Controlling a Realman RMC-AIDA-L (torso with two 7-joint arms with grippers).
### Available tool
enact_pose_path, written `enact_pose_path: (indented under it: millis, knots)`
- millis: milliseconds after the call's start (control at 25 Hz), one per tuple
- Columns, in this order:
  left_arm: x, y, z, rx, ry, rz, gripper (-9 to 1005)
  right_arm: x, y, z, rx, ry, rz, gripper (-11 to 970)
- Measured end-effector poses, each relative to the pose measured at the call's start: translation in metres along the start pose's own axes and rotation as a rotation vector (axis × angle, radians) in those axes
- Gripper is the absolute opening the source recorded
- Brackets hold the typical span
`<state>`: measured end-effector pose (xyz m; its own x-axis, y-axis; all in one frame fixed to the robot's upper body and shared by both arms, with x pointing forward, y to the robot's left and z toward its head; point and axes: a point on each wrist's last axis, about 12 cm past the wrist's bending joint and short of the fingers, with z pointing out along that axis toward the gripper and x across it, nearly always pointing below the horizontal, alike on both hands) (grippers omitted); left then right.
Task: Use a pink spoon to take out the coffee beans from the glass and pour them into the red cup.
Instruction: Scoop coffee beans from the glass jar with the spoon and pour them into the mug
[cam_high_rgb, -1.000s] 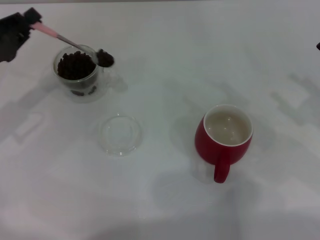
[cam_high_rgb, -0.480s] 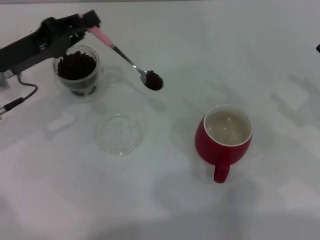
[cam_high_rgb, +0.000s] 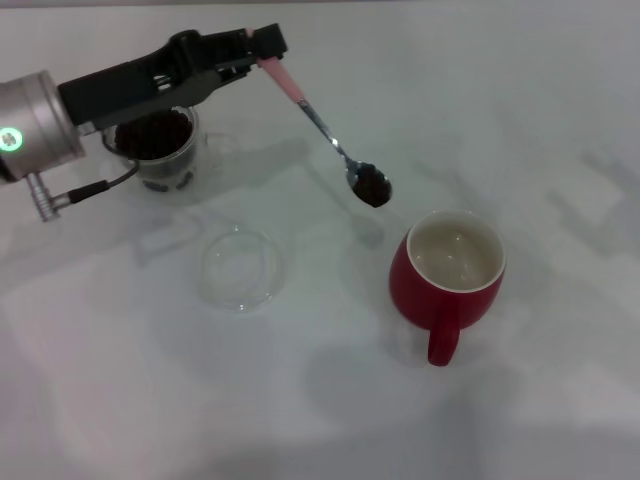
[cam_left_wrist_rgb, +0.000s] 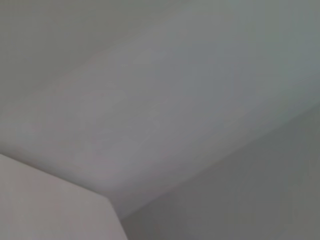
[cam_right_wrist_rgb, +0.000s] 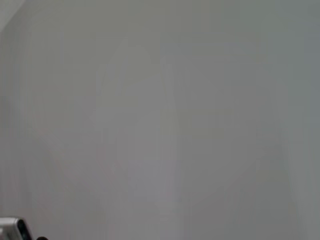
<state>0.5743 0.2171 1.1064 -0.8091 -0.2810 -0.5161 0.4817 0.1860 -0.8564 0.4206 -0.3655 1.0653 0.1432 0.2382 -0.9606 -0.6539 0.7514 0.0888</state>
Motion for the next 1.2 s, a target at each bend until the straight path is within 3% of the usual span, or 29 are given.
enact_pose_path:
  millis: [280, 720, 1200]
  knots:
    - [-0.008, 0.0, 0.016, -0.031, 0.036, 0.035, 124, 0.0, 0.001, -0.001, 0.0, -0.003, 0.003, 800]
    - [-0.015, -0.016, 0.062, -0.038, 0.217, 0.18, 126, -0.001, 0.0, -0.003, 0.009, 0.0, -0.003, 800]
    - [-0.019, -0.022, 0.092, -0.08, 0.317, 0.28, 131, -0.001, -0.002, 0.0, 0.011, 0.005, -0.008, 799]
